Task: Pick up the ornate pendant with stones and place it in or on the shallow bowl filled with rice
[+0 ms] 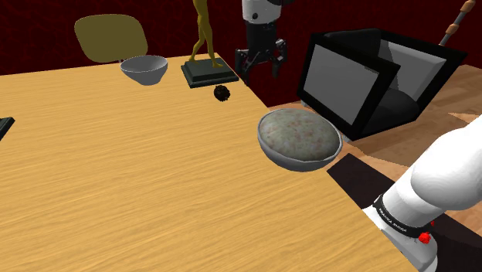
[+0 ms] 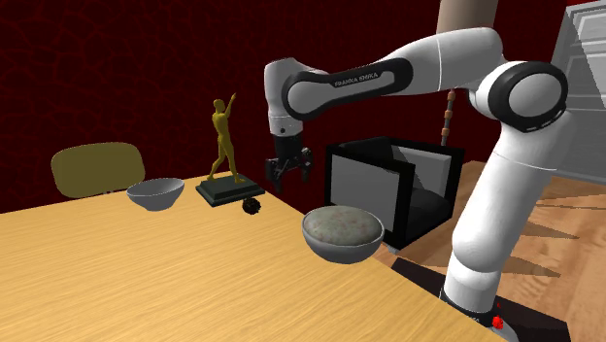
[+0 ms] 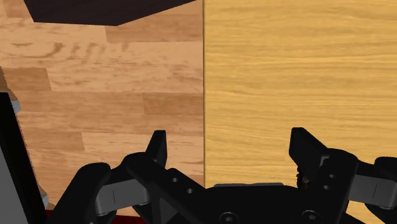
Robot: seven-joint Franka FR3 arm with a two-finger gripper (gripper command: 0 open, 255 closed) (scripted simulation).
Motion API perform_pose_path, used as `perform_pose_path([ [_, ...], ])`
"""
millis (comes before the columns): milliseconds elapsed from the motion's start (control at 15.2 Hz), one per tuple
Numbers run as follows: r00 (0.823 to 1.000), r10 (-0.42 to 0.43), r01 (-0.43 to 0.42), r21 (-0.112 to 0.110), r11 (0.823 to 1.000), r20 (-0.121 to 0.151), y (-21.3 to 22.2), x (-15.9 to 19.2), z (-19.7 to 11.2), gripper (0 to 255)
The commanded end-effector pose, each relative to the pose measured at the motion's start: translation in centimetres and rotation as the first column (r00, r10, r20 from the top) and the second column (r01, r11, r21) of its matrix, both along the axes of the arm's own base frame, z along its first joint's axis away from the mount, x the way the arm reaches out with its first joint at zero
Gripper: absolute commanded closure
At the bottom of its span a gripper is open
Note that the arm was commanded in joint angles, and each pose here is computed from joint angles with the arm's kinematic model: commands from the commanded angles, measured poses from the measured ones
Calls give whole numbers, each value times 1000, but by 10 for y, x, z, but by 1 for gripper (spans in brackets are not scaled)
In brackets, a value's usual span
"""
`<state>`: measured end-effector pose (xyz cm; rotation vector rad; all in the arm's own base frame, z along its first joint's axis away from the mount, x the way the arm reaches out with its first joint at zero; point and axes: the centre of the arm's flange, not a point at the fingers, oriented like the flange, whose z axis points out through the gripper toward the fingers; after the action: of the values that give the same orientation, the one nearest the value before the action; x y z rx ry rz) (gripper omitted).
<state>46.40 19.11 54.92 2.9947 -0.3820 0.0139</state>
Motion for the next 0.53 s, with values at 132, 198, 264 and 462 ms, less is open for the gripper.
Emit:
perform_pose_path([
  [132, 999, -43, 43, -14, 999, -1, 39, 40, -11, 0],
  [198, 999, -53, 53, -18, 998, -2, 48, 50, -14, 0],
  [264, 998, -64, 63, -22, 998, -2, 57, 60, -17, 0],
  [462, 996, -94, 94, -34, 995, -3, 83, 92, -27, 0],
])
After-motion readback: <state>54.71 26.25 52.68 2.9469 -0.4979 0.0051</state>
